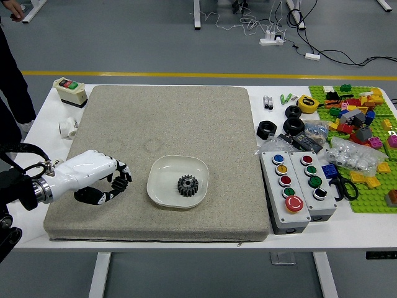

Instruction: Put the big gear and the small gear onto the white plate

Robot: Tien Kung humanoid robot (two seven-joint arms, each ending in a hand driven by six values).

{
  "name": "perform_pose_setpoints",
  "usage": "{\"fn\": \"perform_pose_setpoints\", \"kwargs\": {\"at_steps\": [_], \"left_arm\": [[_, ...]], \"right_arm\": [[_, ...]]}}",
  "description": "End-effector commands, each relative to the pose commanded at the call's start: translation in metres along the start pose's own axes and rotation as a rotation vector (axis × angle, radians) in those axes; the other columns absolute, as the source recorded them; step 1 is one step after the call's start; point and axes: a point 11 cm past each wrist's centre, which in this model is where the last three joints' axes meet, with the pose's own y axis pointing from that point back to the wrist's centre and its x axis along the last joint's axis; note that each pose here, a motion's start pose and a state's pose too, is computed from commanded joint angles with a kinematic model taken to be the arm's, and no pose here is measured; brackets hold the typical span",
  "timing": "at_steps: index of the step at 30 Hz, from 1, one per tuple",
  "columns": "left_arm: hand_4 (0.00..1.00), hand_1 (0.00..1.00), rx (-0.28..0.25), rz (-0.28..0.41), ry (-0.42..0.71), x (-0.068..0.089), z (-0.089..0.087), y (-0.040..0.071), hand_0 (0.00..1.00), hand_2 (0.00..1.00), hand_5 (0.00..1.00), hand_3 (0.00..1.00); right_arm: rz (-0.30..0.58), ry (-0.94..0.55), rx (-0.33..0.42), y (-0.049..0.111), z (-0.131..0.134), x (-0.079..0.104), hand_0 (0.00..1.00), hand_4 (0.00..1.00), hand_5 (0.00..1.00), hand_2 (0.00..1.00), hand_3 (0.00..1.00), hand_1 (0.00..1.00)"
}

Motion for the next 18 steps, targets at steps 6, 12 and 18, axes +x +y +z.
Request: {"fn": "perform_pose_setpoints", "kwargs": {"at_steps": [6, 12, 18], "left_arm": [[0.353, 0.436, -0.035, 0.104, 0.009, 0.013, 0.014, -0.021, 0.326, 0.468, 0.002, 0.521], [0.481, 0.453, -0.057, 0.156, 0.025, 0.017, 0.026, -0.042, 0.332, 0.496, 0.002, 0.543], [0.586, 0.472, -0.080, 0.129, 0.031, 0.005, 0.036, -0.053, 0.335, 0.519, 0.002, 0.554]], "right_arm": [[-0.002, -0.002, 0.000, 0.000, 0.000, 0.000, 0.711, 0.852, 0.680, 0.795, 0.663, 0.745], [-0.003, -0.001, 0.002, 0.000, -0.001, 0.000, 0.711, 0.852, 0.680, 0.795, 0.662, 0.745], [-0.002, 0.000, 0.002, 0.000, -0.002, 0.000, 0.711, 0.852, 0.680, 0.795, 0.663, 0.745]]}}
